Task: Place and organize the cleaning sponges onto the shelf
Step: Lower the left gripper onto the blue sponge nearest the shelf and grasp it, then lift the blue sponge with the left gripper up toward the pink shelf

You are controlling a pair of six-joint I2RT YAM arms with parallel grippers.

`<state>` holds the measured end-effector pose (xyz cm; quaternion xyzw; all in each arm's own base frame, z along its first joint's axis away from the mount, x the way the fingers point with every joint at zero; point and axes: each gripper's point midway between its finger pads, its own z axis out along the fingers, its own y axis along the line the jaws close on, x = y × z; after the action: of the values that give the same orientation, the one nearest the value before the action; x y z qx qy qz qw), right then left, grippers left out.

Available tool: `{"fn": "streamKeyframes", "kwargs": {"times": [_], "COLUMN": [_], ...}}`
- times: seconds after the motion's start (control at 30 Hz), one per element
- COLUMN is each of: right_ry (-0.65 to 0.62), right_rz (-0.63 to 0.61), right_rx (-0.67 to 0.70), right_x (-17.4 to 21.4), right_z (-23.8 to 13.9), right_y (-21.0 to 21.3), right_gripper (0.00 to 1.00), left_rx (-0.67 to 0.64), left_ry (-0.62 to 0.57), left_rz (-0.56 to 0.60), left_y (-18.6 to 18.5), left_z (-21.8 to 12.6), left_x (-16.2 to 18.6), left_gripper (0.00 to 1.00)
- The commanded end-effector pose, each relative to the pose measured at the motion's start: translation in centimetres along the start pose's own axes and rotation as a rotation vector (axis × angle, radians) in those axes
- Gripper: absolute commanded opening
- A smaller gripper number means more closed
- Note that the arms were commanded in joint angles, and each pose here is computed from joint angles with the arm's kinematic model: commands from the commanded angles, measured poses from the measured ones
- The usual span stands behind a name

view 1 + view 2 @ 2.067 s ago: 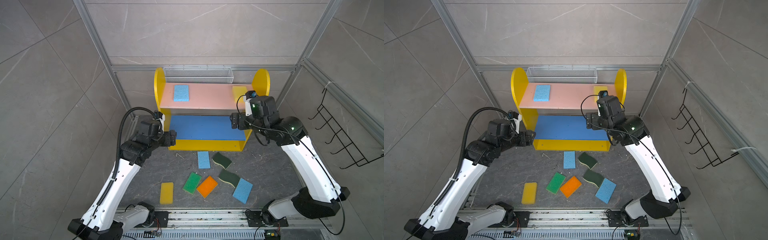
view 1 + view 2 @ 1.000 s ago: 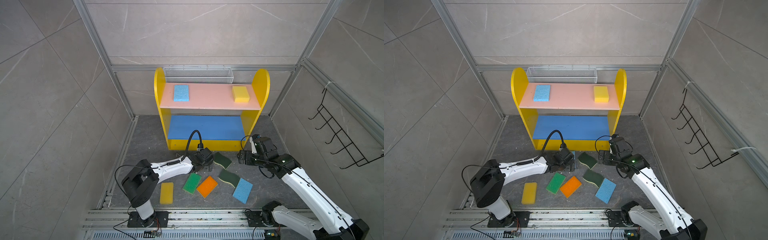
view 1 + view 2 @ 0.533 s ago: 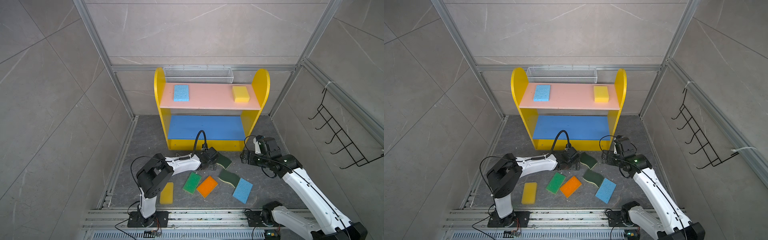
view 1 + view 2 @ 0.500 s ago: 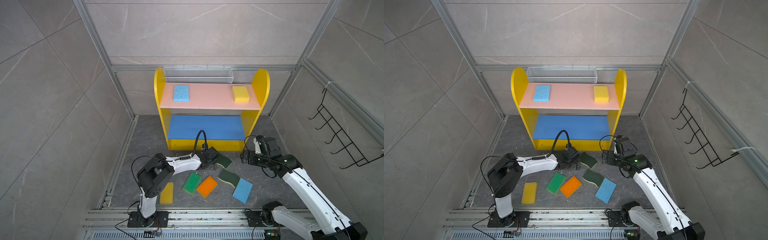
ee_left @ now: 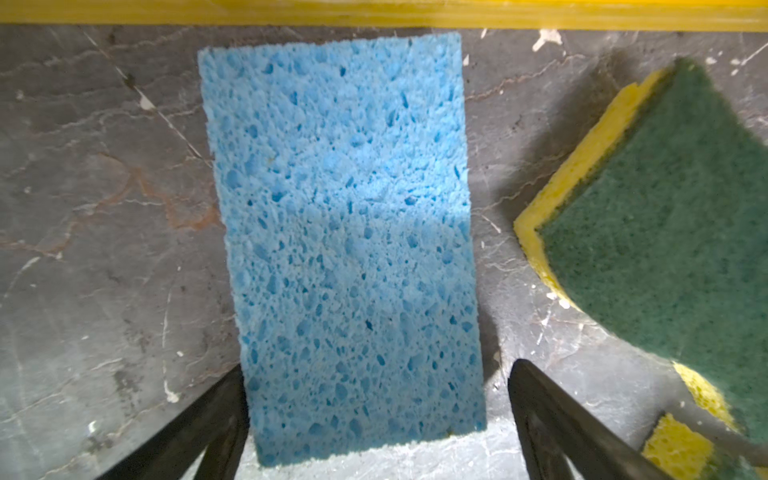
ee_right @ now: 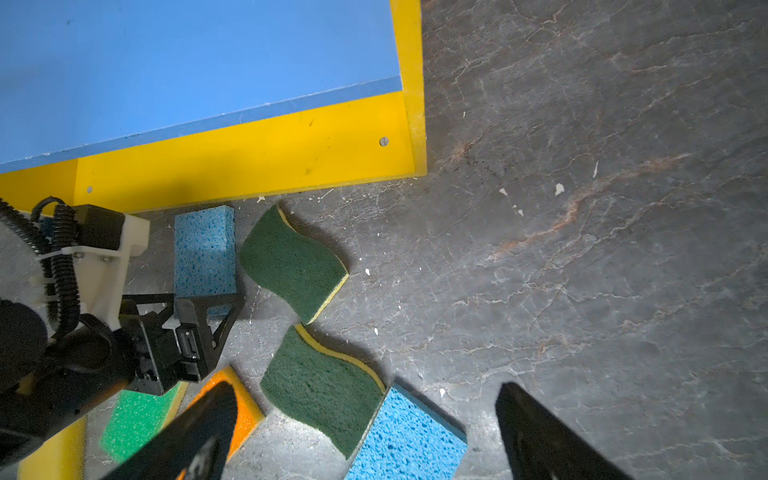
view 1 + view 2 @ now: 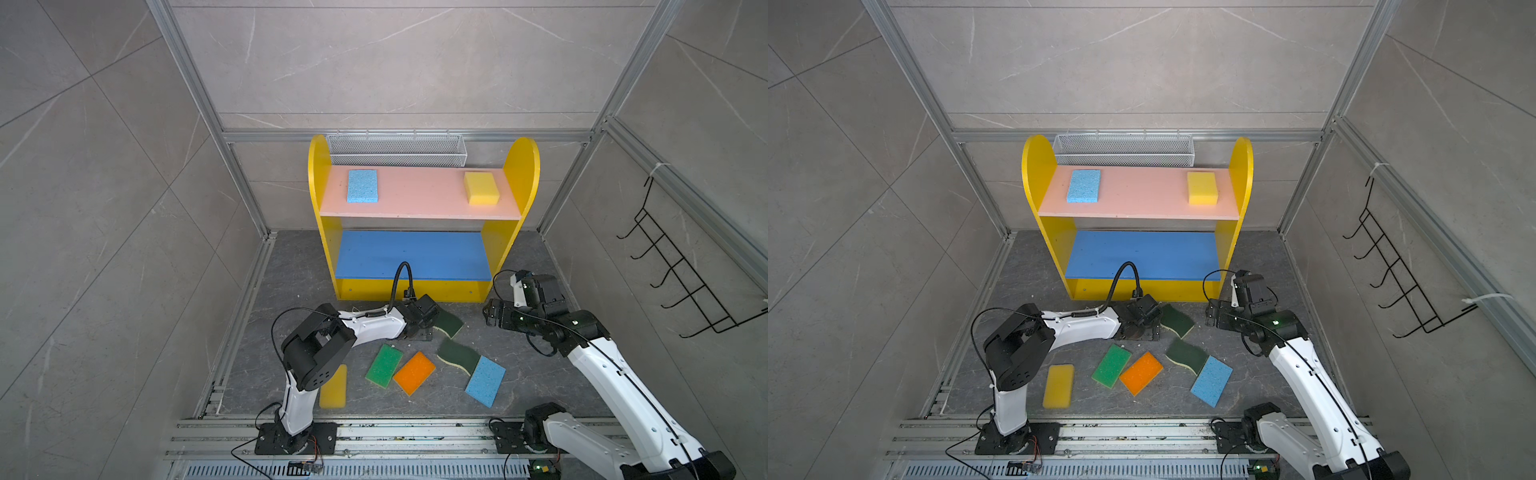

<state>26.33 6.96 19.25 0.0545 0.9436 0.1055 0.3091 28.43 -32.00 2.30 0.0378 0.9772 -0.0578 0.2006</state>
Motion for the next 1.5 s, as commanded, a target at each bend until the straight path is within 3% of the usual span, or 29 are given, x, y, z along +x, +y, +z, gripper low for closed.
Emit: {"fn": "streamKeyframes", "kwargs": {"times": [0.0,0.3,0.63,0.83,1.47], "right_ry": [0.006,0.007,-0.022,-0.044,-0.077], "right_rz": [-0.009,0.006,0.057,0.051,0.043], "right_rx": [-0.004,-0.008,-0.032,0.002,-0.015], "right_x": [0.5,0.6,0.7,0.9,0.6], "right_z": [-0.1,0.0,-2.1,-3.4,-3.8], "right_y": [-0.2,-0.3,-0.1,-0.9,-0.7], "right_gripper": [1.0,0.99,0.99,1.0,0.99], "left_rx": [-0.024,-0.137,-0.153,-0.113,-0.028], "left_ry": [0.043,0.091,0.136,0.063,-0.215], "left_rz": [-0.015,0.025,0.098,0.15,0.267], "left_y": [0.5,2.7,3.9,2.8,2.1], "left_z": [1.3,1.6,0.5,-3.1,-20.8], "left_x": [0.5,1.7,3.3,1.9,-1.9], "left_gripper": [0.95,0.83,0.71,0.62,0.6]}}
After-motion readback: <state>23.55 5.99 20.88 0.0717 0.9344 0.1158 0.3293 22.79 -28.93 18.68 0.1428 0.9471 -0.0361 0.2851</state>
